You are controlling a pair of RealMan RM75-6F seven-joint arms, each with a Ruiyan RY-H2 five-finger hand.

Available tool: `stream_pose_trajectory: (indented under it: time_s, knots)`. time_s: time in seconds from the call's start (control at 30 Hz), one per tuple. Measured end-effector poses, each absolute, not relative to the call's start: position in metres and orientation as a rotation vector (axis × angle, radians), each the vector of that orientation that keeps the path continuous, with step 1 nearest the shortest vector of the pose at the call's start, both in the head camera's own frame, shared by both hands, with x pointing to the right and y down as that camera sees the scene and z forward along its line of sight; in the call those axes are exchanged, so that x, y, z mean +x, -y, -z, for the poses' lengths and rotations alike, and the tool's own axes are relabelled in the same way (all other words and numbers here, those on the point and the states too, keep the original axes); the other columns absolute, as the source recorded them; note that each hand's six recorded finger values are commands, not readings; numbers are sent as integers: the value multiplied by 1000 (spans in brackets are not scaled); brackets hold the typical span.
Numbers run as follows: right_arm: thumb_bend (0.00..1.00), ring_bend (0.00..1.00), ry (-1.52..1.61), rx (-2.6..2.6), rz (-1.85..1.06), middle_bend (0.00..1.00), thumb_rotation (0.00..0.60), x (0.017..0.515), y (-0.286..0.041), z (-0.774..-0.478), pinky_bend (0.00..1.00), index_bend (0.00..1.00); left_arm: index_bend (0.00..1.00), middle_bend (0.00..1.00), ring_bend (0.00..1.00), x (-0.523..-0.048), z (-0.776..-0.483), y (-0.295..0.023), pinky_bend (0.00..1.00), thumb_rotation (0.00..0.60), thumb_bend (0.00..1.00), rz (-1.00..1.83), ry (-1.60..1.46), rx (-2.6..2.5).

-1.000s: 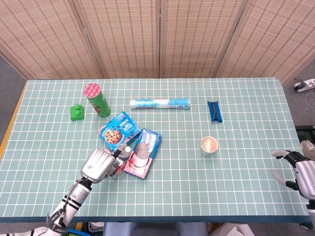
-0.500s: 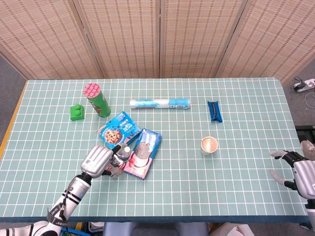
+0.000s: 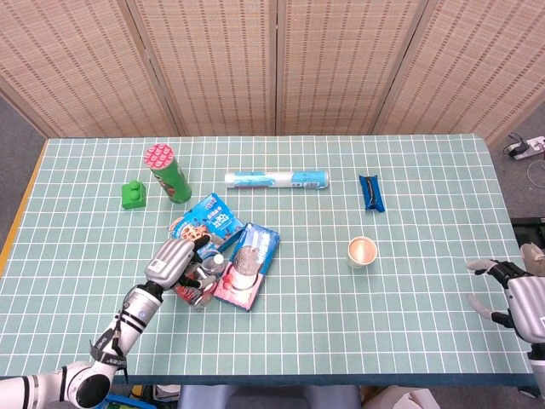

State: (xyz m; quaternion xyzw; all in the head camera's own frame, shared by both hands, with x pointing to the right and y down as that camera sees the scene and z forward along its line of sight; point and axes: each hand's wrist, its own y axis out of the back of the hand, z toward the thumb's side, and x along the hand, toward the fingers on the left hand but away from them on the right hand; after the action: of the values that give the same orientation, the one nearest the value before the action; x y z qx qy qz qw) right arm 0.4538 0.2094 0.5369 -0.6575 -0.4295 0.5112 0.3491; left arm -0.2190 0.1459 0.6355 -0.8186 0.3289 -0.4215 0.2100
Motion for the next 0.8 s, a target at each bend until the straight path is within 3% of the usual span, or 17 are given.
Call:
stream_pose_trajectory:
  time_s: [0.47, 0.8]
  knots:
    - [207, 393, 1120, -1713, -1324, 440, 600, 456, -208, -537, 596, 371, 568, 1000, 1000, -215, -648, -137, 1000, 600, 234, 1161, -1027, -2328]
    - [207, 392, 1119, -1717, -1321, 440, 600, 455, -208, -537, 596, 371, 635, 1000, 1000, -210, -653, -136, 1000, 600, 233, 1161, -1058, -2351]
